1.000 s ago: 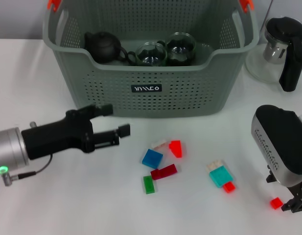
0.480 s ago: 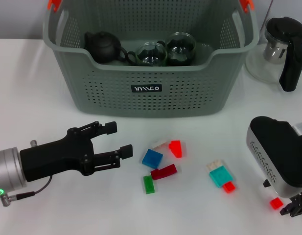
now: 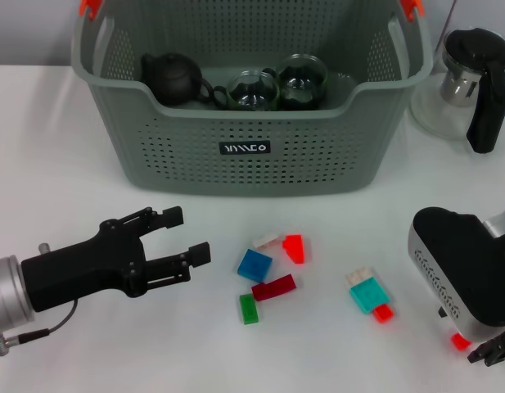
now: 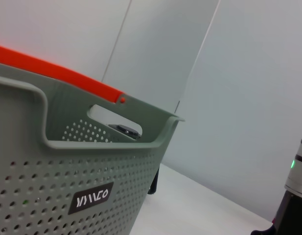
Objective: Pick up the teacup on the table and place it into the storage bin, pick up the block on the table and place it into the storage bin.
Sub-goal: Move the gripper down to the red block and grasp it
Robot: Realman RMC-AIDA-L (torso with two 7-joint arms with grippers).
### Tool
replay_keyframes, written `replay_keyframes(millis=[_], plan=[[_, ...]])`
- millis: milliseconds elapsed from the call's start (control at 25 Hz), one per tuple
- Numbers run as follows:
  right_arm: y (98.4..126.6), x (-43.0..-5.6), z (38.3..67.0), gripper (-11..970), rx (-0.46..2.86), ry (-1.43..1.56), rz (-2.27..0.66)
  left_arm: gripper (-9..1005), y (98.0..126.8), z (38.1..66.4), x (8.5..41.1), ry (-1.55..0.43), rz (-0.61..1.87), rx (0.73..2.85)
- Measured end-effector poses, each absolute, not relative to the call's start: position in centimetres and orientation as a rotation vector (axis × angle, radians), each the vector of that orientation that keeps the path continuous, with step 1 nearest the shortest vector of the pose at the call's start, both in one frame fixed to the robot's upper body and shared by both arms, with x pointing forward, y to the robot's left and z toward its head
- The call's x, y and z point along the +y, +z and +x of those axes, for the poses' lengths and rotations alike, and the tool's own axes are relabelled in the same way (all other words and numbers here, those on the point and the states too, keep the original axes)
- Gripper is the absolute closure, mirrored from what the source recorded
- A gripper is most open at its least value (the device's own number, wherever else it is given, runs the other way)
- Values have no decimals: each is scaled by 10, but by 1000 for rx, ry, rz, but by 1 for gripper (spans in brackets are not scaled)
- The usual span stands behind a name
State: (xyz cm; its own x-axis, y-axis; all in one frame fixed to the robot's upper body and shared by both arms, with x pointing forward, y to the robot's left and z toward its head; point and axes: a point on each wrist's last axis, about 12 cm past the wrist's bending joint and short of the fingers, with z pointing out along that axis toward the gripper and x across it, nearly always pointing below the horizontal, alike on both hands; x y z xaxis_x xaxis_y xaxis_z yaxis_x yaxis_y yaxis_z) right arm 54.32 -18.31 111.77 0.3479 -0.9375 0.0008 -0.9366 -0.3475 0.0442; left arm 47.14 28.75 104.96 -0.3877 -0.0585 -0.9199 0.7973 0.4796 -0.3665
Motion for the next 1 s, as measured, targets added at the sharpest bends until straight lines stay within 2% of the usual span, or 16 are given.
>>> replay_keyframes(millis=[640, 1000], plan=[[1113, -184, 541, 334, -1759, -15, 2555, 148, 1049, 471, 289, -1055, 620, 1725], [1111, -185, 542, 394, -1762, 0, 2561, 149, 1049, 472, 291, -1050, 610, 1724]])
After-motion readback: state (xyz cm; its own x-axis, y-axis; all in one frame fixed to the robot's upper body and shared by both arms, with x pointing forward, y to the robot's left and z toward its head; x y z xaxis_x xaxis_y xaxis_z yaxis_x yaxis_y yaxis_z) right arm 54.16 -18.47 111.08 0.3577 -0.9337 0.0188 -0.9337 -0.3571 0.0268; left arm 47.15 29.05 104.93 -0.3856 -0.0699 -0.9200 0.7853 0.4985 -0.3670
